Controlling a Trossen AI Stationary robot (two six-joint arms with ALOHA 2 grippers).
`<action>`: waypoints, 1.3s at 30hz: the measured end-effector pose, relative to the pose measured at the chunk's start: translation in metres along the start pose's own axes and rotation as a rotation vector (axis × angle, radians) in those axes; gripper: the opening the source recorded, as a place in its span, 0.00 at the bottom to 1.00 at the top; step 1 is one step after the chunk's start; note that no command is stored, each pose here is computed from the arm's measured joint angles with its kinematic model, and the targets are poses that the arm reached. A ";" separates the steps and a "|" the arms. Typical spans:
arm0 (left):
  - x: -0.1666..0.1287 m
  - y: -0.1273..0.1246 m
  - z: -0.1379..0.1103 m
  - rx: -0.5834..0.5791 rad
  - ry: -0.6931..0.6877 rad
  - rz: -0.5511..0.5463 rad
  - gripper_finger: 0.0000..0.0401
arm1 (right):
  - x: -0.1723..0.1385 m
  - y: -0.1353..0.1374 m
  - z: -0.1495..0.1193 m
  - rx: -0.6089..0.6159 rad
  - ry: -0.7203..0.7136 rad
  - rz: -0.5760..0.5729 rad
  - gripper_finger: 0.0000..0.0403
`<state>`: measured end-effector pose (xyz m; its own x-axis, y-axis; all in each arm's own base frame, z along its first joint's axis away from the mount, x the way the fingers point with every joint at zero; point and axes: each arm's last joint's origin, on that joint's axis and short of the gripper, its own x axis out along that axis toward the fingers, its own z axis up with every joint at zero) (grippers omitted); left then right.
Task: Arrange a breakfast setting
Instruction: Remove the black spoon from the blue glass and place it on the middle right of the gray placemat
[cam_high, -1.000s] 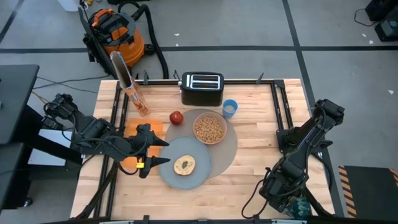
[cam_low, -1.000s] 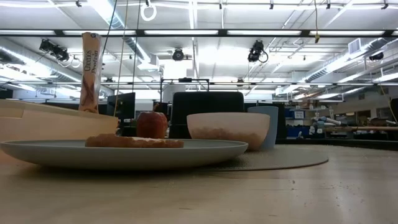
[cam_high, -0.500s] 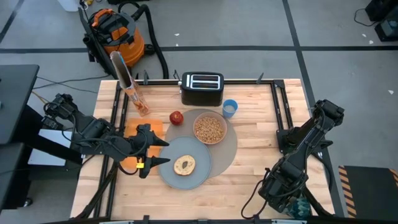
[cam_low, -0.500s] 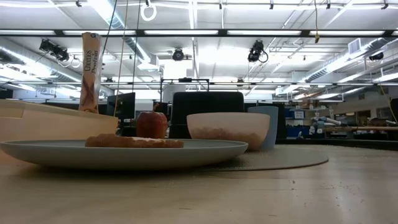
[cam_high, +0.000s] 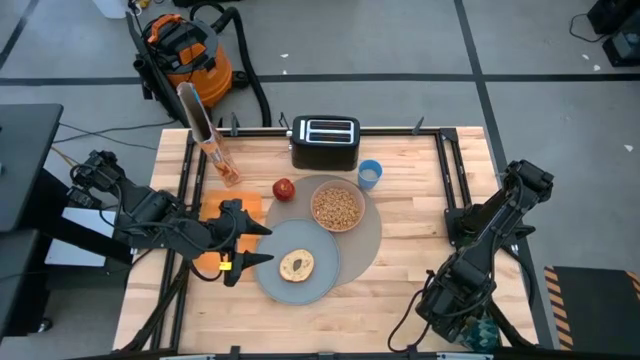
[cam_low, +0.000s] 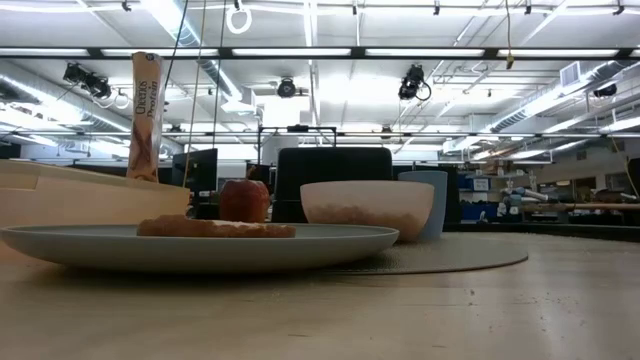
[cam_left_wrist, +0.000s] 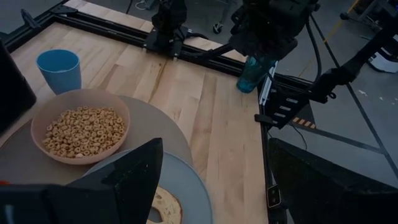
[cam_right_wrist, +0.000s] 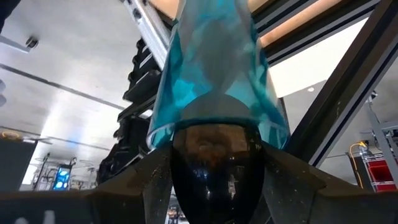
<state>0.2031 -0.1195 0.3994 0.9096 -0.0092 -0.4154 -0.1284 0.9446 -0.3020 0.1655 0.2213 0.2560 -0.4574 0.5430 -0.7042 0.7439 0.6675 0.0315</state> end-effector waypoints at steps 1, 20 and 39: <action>0.000 0.000 0.000 0.000 0.000 0.000 0.74 | -0.001 0.001 -0.001 -0.002 0.005 0.003 0.53; 0.000 0.000 0.000 0.011 0.000 0.000 0.74 | -0.044 -0.001 -0.045 -0.018 0.033 0.022 0.53; 0.001 -0.001 0.000 0.023 -0.005 -0.002 0.74 | -0.117 -0.021 -0.104 -0.020 -0.020 0.125 0.53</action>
<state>0.2039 -0.1200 0.3996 0.9116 -0.0094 -0.4110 -0.1178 0.9518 -0.2831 0.1527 0.1961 0.4112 -0.3515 0.6125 -0.7081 0.7848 0.6052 0.1339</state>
